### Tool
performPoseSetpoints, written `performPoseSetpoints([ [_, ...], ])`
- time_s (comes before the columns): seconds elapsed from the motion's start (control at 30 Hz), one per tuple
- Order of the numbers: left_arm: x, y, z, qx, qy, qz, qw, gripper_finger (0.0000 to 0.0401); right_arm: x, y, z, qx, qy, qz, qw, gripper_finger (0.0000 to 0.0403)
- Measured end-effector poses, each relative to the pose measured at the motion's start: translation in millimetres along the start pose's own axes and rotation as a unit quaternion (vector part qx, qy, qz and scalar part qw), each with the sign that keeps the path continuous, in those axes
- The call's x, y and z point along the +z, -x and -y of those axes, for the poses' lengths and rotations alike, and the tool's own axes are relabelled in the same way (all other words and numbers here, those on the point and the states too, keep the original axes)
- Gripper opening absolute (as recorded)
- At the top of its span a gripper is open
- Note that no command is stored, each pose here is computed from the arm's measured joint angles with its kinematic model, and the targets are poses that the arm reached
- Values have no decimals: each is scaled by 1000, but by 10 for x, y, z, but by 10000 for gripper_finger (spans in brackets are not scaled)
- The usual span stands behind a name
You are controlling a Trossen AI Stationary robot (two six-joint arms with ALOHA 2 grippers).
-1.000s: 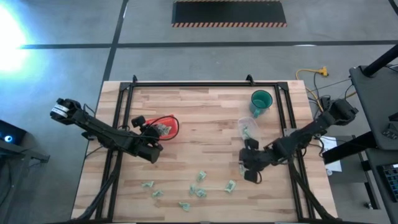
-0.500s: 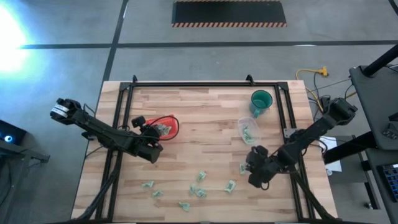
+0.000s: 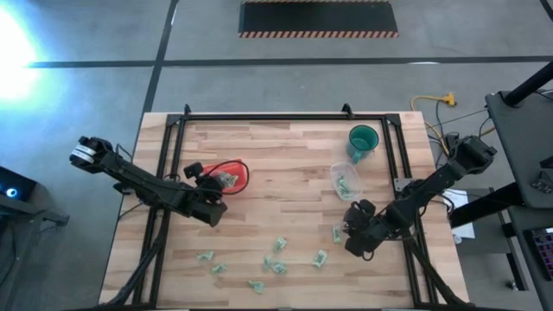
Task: Pick and place items into bin
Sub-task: Put the stevia packet into the transparent container
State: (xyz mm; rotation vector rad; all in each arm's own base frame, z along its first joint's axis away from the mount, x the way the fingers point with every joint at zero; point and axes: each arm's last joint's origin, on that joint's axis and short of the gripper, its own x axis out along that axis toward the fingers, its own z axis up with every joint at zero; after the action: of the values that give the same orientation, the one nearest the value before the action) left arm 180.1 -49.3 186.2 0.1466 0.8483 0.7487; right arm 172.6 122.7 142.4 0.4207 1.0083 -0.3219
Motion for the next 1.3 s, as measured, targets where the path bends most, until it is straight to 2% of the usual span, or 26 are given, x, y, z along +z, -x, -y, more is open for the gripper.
performPoseSetpoints([
  [0.3, 31, 4, 59, -47, 26, -9, 999, 105, -5, -20, -8, 15, -9, 8, 1000, 139],
  [0.6, 55, 8, 86, -63, 40, -5, 997, 105, -10, -117, 69, -11, -38, 0, 999, 182],
  [0.7, 54, 8, 87, -64, 40, -5, 997, 105, 2, -169, 75, -15, -34, -6, 999, 189],
  [0.9, 54, 8, 86, -64, 39, -5, 997, 105, 63, -244, 31, 16, -15, -8, 1000, 191],
  [1.3, 53, 8, 87, -66, 39, -7, 997, 105, 110, -254, 11, 31, -5, 3, 999, 192],
])
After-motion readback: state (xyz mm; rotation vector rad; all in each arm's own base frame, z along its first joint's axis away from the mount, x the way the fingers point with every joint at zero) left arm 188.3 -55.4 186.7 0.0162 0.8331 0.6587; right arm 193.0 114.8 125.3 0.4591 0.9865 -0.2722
